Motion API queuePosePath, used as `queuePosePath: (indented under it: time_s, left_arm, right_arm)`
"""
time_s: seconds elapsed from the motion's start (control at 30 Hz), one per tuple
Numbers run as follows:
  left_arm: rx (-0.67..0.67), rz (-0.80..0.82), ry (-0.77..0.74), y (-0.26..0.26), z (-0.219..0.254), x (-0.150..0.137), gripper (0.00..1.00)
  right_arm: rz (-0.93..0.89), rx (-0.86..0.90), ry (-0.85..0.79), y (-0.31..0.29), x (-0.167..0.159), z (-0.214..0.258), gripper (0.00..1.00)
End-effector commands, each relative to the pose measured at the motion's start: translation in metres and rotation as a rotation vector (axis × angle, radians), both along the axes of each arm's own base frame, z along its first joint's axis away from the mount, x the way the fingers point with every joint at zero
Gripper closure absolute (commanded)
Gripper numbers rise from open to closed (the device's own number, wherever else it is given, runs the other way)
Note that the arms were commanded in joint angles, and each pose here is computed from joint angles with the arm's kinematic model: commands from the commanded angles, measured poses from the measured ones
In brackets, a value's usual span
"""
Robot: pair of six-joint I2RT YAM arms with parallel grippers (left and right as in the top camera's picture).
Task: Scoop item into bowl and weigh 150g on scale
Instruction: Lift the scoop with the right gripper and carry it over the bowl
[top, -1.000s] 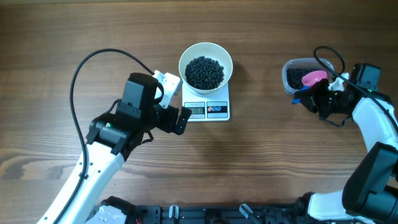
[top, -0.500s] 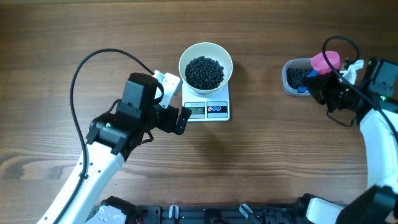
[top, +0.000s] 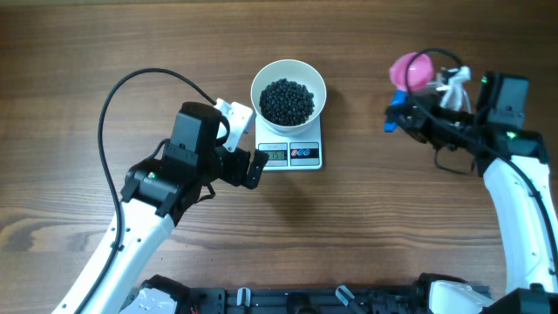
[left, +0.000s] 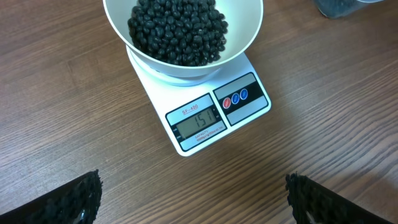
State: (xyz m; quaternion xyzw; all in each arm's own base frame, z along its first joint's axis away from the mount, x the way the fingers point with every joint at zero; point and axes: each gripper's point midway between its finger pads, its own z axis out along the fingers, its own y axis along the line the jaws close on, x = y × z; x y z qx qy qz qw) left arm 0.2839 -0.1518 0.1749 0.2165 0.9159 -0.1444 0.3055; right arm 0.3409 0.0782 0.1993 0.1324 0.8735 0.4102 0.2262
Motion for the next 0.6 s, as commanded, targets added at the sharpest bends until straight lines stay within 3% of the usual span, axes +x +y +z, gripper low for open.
queuePosePath:
  time_s: [0.0, 0.3, 0.57]
  left_arm:
    - [-0.009, -0.016, 0.008, -0.004, -0.002, -0.002, 0.00]
    - [-0.009, -0.016, 0.008, -0.004, -0.002, -0.002, 0.00]
    - [-0.009, -0.016, 0.008, -0.004, -0.002, -0.002, 0.00]
  right_arm:
    - [0.067, -0.133, -0.135, 0.009, 0.008, 0.034, 0.95]
    - [0.163, -0.450, -0.281, 0.022, 0.012, 0.061, 0.95]
    - [0.296, -0.541, -0.383, 0.059, 0.026, 0.050, 0.95]
